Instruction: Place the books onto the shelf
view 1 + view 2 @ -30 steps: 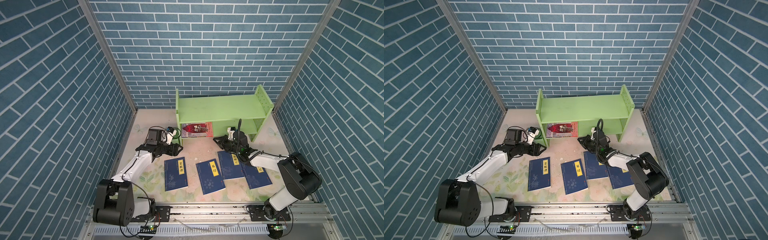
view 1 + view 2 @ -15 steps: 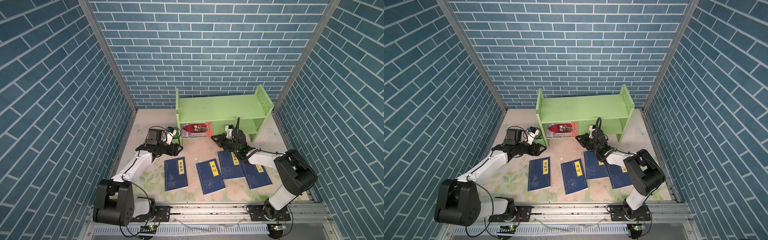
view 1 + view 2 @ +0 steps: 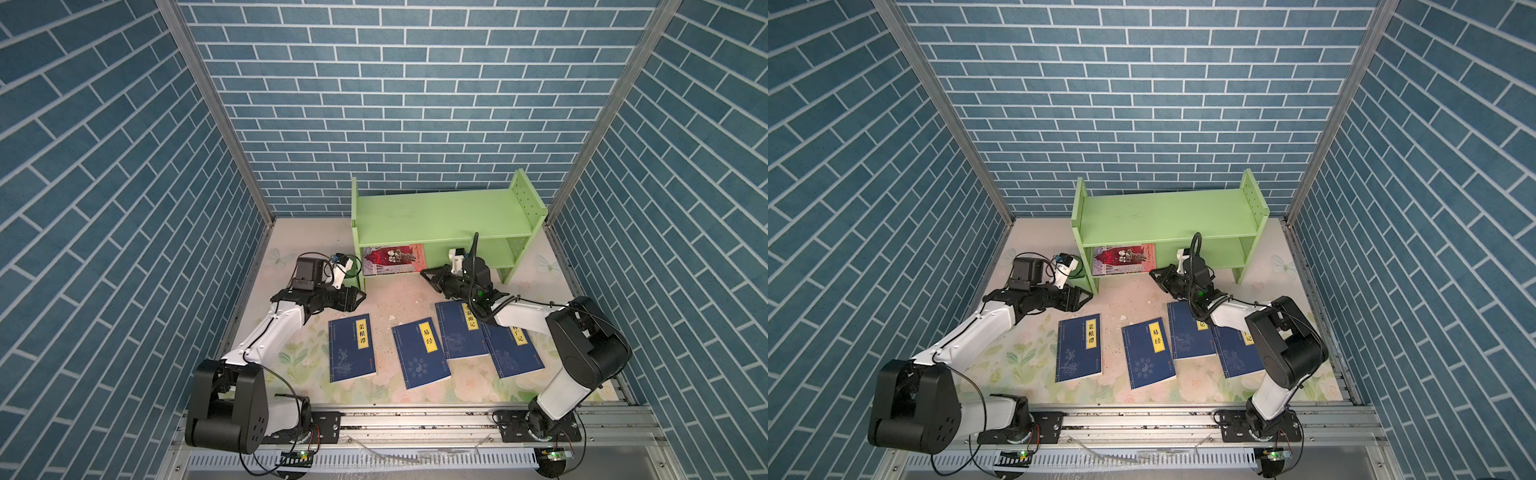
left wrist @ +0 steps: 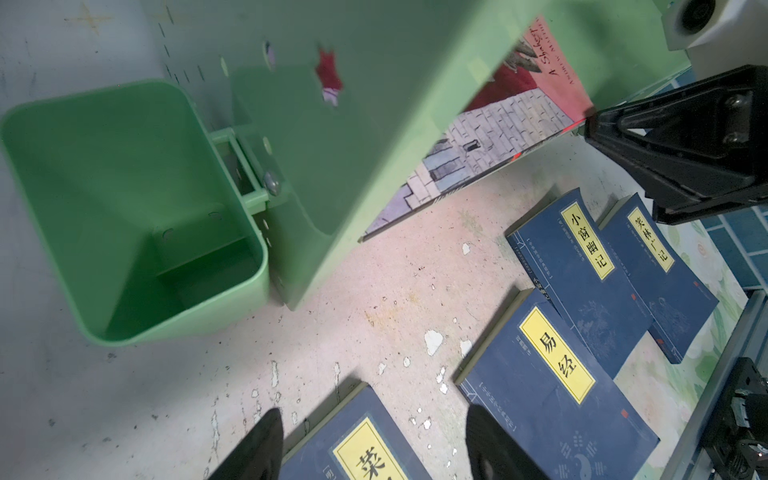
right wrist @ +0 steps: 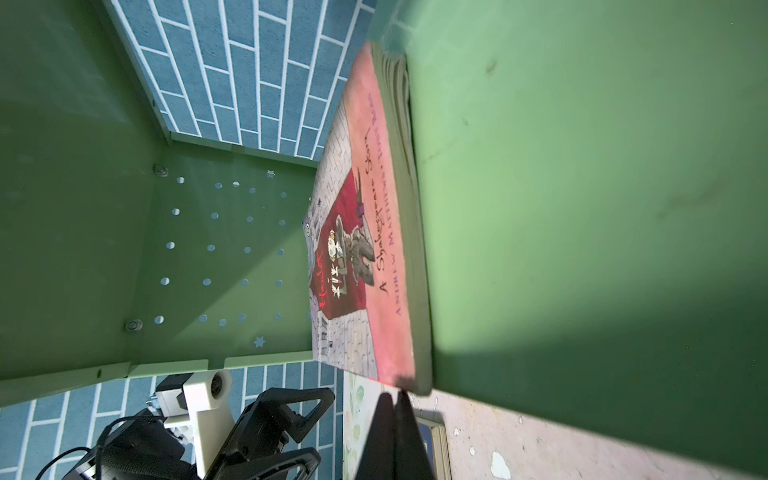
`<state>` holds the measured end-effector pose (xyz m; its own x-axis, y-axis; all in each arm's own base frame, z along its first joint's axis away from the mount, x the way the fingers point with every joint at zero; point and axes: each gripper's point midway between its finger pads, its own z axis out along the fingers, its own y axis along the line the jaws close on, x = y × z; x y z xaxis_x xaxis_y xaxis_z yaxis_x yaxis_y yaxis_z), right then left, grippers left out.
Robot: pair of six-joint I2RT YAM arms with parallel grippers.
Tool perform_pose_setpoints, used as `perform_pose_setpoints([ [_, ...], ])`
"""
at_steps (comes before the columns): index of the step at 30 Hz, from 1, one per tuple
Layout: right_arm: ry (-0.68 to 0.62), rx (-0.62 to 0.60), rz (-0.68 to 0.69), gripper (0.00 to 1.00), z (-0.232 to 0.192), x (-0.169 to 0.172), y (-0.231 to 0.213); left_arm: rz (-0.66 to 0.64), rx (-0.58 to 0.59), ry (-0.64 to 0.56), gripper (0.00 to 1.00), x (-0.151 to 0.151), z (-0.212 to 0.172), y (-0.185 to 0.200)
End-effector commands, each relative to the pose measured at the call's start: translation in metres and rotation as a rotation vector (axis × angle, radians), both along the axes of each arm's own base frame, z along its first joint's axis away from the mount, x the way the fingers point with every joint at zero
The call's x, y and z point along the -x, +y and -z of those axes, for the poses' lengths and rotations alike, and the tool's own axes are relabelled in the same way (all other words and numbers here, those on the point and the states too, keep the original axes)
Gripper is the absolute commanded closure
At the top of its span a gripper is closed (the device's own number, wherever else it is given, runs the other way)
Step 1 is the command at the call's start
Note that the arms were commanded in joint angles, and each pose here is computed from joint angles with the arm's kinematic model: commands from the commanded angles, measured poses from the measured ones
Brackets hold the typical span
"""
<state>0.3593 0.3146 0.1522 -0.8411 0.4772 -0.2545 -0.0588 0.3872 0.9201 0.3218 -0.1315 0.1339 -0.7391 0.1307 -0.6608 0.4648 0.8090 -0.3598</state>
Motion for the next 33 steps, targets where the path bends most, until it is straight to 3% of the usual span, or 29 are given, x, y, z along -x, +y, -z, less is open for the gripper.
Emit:
perform_pose_setpoints([
  [1, -0.014, -0.029, -0.001, 1.0, -0.008, -0.005, 0.004, 0.002, 0.007, 0.001, 0.29, 0.004, -0.002, -0.001],
  [11, 0.022, -0.022, -0.035, 1.0, -0.004, 0.029, -0.009, -0.011, 0.007, 0.054, 0.29, 0.01, -0.008, 0.003],
  [14, 0.06, 0.068, -0.098, 0.92, 0.003, 0.057, -0.018, -0.008, 0.034, 0.145, 0.29, 0.02, -0.013, 0.001],
  [18, 0.138, 0.227, -0.197, 0.75, 0.016, 0.103, -0.037, 0.016, 0.164, 0.256, 0.29, 0.04, -0.028, -0.014],
  [22, 0.236, 0.273, -0.324, 0.58, 0.033, 0.151, -0.042, 0.018, 0.412, 0.376, 0.28, 0.056, -0.047, -0.035],
  [25, 0.272, 0.342, -0.39, 0.52, 0.046, 0.176, -0.043, -0.013, 0.58, 0.499, 0.27, 0.058, -0.042, -0.047],
  [27, 0.298, 0.399, -0.396, 0.52, 0.059, 0.184, -0.048, -0.039, 0.609, 0.559, 0.27, 0.059, -0.028, -0.049],
  [33, 0.306, 0.546, -0.35, 0.52, 0.086, 0.191, -0.069, -0.067, 0.565, 0.529, 0.24, 0.069, -0.009, -0.043],
])
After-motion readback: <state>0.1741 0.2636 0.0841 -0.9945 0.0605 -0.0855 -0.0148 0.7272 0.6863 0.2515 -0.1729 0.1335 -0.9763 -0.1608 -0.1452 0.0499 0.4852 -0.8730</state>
